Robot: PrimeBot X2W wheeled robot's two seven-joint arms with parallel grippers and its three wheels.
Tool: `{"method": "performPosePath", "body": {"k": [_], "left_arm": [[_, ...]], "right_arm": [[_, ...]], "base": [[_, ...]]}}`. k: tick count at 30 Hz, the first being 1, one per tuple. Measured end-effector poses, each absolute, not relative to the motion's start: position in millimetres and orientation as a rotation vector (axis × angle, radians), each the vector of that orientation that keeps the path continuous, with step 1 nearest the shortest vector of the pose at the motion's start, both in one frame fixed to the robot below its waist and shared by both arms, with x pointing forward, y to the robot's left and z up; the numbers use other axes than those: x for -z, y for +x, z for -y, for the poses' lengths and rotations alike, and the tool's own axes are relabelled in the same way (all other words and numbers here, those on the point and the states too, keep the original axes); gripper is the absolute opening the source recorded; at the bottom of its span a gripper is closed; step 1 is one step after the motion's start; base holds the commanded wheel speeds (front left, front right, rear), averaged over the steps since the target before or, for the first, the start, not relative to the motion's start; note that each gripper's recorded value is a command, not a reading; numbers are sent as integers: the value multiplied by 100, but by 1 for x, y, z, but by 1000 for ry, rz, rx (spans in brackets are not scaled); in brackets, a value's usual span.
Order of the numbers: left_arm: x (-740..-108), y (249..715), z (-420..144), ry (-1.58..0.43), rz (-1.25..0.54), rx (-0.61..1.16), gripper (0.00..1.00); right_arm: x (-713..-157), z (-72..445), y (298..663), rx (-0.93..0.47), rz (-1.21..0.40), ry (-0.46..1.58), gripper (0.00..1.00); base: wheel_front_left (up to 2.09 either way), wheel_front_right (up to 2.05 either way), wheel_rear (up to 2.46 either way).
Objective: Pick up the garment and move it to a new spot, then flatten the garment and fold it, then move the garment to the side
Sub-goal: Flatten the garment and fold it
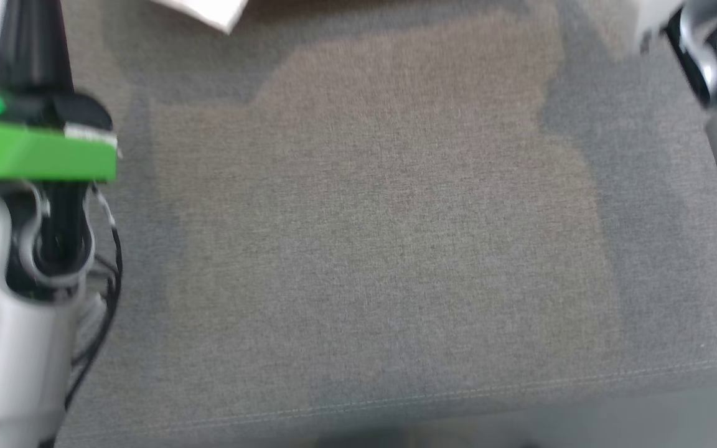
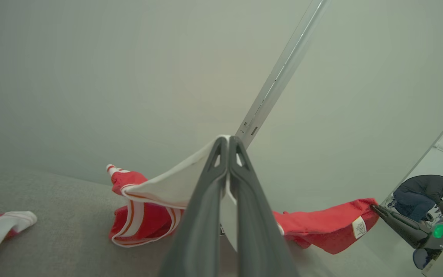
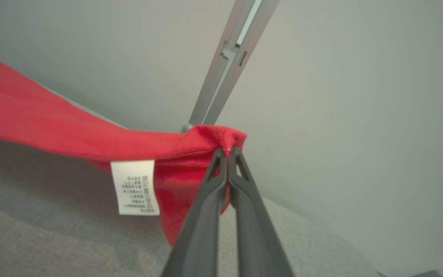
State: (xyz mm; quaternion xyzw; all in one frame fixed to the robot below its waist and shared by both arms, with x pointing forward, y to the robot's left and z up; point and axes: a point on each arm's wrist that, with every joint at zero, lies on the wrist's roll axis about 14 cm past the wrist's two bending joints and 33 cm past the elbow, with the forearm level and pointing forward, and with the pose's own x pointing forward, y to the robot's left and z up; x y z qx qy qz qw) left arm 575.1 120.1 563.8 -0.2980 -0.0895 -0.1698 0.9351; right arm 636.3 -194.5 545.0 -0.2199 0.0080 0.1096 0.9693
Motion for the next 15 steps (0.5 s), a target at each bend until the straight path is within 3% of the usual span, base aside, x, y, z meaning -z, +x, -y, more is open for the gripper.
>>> {"method": "performPosePath", "body": {"k": [4, 15], "left_arm": [[-549, 524, -138, -602, 118, 264, 0], [-517, 428, -143, -571, -5, 147, 0]], "right_arm": [[-539, 218, 591, -204, -133, -433, 0], [-515, 231, 482, -137, -256, -240, 0]], "base": [[0, 0, 0], [0, 0, 0]]}}
